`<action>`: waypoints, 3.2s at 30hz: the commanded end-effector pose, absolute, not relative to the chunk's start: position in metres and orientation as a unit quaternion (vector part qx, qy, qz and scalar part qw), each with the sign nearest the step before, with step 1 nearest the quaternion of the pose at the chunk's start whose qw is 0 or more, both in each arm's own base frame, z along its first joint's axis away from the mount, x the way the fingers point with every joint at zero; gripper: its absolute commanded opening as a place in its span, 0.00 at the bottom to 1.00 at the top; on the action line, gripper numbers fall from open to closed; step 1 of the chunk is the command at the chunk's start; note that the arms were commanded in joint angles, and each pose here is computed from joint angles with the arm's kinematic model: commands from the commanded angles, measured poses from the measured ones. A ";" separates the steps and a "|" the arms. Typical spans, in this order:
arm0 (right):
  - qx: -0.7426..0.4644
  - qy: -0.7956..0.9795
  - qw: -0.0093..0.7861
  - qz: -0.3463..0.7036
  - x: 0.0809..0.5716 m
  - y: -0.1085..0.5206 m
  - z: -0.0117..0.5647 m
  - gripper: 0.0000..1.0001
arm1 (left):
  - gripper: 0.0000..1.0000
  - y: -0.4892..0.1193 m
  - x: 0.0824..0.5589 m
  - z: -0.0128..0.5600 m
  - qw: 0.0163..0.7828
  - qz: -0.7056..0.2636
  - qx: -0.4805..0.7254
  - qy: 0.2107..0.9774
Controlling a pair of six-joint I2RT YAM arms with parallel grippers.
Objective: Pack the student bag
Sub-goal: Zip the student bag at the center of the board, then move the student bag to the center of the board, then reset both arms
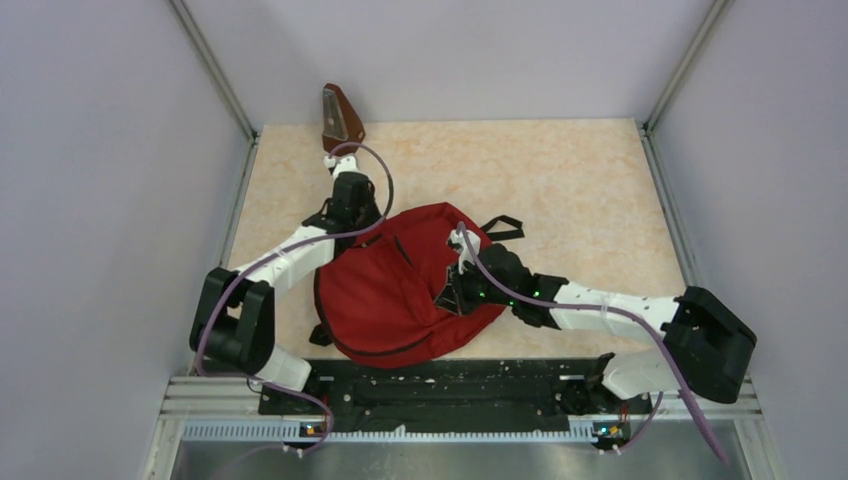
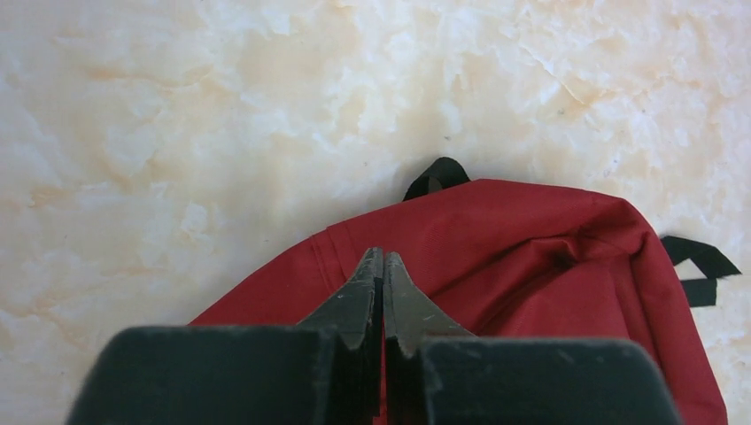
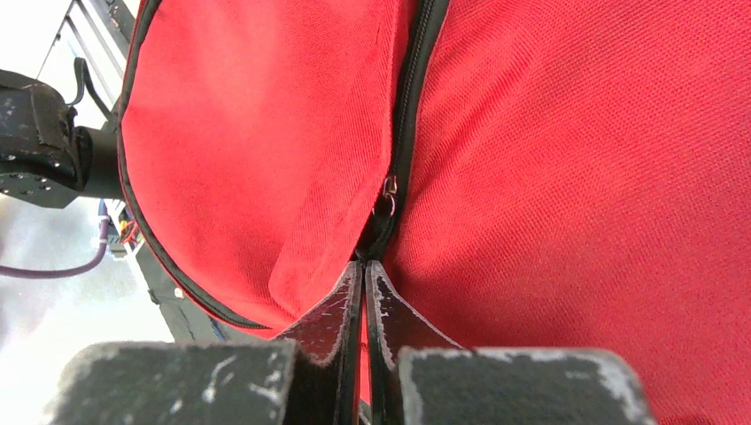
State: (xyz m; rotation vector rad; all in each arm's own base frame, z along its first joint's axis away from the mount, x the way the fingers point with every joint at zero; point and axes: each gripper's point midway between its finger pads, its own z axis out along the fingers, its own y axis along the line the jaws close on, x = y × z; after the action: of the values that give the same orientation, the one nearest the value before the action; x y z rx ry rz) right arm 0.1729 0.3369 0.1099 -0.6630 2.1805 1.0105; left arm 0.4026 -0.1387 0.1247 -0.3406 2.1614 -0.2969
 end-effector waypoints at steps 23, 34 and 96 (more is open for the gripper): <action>-0.262 0.817 0.329 0.396 0.169 0.343 0.124 0.00 | 0.38 -0.197 0.313 0.109 0.355 -0.192 -0.099 0.910; -0.276 0.828 0.329 0.361 0.172 0.335 0.120 0.00 | 0.00 -0.197 0.376 0.130 0.415 -0.153 -0.096 0.892; 0.111 0.646 0.752 0.068 0.264 0.015 0.304 0.97 | 0.98 -0.013 0.262 0.309 0.656 -0.022 -0.132 0.743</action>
State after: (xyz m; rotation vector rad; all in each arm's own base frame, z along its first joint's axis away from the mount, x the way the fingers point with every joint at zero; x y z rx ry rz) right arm 0.2607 0.0198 0.2973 0.2239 1.4251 0.1743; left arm 0.2622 -0.0152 0.3063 -0.2970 1.6926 -0.0626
